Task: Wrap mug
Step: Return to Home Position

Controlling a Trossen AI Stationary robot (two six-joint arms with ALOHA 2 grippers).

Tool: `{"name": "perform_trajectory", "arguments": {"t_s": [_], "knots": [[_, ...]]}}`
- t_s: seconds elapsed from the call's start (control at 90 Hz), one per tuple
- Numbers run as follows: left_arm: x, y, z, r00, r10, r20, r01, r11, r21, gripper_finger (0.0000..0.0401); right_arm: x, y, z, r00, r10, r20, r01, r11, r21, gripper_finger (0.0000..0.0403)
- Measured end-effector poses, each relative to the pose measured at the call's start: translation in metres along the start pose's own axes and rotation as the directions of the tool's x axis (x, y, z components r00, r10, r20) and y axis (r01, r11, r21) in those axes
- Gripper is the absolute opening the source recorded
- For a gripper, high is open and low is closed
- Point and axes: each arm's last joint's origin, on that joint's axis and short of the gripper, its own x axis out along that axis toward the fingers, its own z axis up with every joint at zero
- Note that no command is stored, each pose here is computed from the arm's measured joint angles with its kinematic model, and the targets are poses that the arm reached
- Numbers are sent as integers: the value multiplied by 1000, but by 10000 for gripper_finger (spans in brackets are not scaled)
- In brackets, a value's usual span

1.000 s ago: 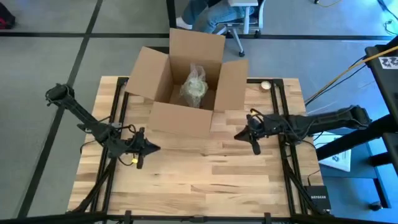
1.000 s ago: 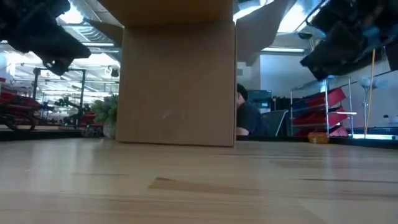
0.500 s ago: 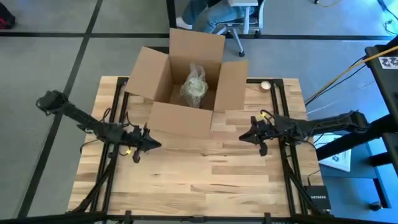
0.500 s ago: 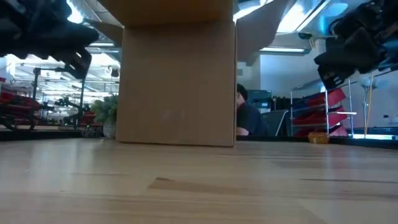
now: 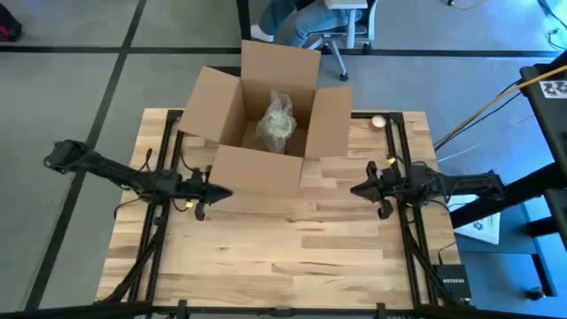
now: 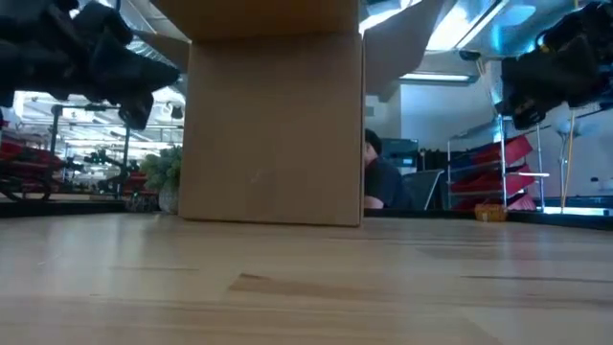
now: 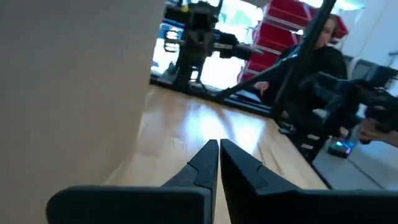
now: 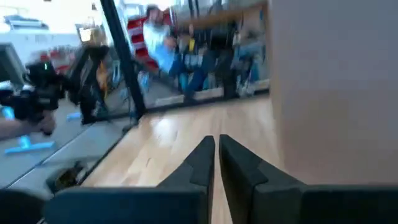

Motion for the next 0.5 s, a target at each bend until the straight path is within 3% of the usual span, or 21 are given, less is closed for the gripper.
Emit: {"name": "perform_trajectory", "arguments": {"t_s": [0.167,0.256,0.344,0.5], "knots": [[-12,-4,0,996,86,5,-86,996,11,0,1,-2,-4,997,-60,-40,59,998,-14,10],[-19,-6,0,998,70,-5,-70,997,19,0,1,-2,-4,998,-54,-37,53,998,-15,10],[-28,-7,2,1000,1,0,-1,1000,20,0,1,-2,-4,998,-53,-40,53,998,-19,10],[-42,-8,6,977,-213,7,212,975,63,0,1,-2,-4,998,-41,-40,39,998,-38,10]]}}
